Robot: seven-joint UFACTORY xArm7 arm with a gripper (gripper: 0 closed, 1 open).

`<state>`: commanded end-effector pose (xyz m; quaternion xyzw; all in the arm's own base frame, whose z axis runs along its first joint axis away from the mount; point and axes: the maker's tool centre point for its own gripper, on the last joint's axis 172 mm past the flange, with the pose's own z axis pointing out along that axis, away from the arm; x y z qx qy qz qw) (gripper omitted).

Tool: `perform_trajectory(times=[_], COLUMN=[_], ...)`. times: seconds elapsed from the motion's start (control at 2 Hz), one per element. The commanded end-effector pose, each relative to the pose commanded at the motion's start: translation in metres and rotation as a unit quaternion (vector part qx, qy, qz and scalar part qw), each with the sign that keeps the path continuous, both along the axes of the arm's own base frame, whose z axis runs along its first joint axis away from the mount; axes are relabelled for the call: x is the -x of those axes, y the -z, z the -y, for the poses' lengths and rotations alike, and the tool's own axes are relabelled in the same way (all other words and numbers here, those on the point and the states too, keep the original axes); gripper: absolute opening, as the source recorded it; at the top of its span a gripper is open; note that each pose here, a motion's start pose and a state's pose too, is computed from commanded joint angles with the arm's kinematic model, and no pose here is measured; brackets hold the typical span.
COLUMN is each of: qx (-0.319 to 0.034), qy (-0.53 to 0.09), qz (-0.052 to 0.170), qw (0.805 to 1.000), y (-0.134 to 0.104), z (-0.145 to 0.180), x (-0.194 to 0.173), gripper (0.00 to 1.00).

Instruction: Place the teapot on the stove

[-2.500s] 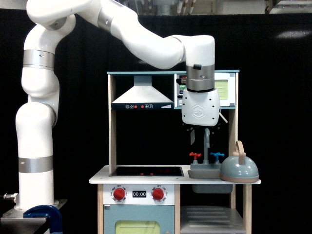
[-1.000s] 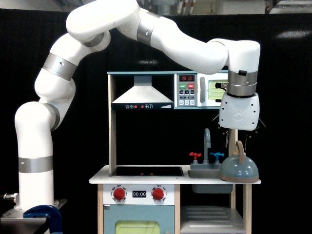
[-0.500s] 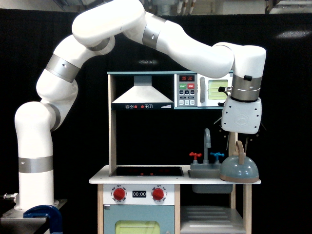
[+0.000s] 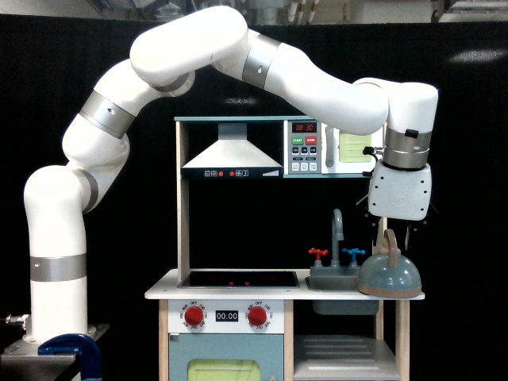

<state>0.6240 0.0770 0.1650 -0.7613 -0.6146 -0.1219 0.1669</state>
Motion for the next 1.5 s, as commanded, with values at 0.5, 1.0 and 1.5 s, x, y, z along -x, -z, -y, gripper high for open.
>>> perform_trajectory(times=[0.5,1.0,1.5], qx=[0.000,0.000,0.000], qy=[0.000,0.000,0.000], qz=[0.000,0.000,0.000], qw=[1.000,1.000,1.000], y=[0.002,0.016,0.010], z=[-0.041,-0.061,-0.072], x=[-0.009,-0.013,-0.017], gripper=[1.00,1.00,0.00])
